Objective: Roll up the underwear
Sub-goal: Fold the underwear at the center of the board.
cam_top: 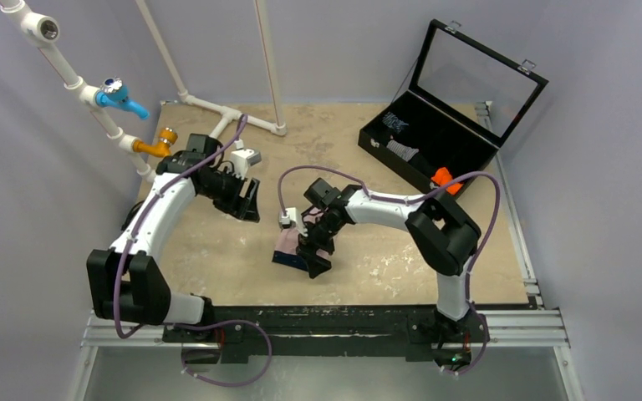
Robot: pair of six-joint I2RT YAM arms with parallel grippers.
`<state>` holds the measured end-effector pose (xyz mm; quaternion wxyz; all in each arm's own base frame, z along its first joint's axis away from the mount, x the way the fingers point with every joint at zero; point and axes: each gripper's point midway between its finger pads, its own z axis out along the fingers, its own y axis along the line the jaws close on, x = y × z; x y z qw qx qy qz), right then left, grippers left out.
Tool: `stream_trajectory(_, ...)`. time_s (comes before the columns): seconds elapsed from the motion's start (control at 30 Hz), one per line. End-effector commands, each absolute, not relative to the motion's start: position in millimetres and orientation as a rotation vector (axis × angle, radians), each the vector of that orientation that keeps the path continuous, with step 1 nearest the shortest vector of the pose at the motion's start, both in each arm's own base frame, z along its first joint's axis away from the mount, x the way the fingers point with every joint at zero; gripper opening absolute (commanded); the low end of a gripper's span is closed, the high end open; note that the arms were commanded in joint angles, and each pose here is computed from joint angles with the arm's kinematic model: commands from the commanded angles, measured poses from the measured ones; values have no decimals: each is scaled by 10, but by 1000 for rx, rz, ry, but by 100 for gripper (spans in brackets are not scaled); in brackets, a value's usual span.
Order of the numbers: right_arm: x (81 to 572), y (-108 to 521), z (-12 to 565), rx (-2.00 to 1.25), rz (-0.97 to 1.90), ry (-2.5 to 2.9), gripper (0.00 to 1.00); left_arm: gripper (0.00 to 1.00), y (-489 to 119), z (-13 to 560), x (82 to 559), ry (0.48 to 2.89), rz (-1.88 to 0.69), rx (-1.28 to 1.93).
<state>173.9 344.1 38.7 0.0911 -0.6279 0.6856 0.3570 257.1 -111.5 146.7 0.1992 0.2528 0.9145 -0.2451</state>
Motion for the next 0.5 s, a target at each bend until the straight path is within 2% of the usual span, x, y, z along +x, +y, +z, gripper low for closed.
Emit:
stream_trajectory(0.0,1728,3375,280,-1893,1038,2086,83,67,-1034,1532,2573,2539,-658,640)
stream_trajectory(0.2,1604,2899,108,-2008,847,2191,83,68,-998,1591,2571,2519,-652,626)
stream_trajectory(0.47,1708,1809,19,-2141,275,2295,84,68,-987,1584,2544,2521,-653,628)
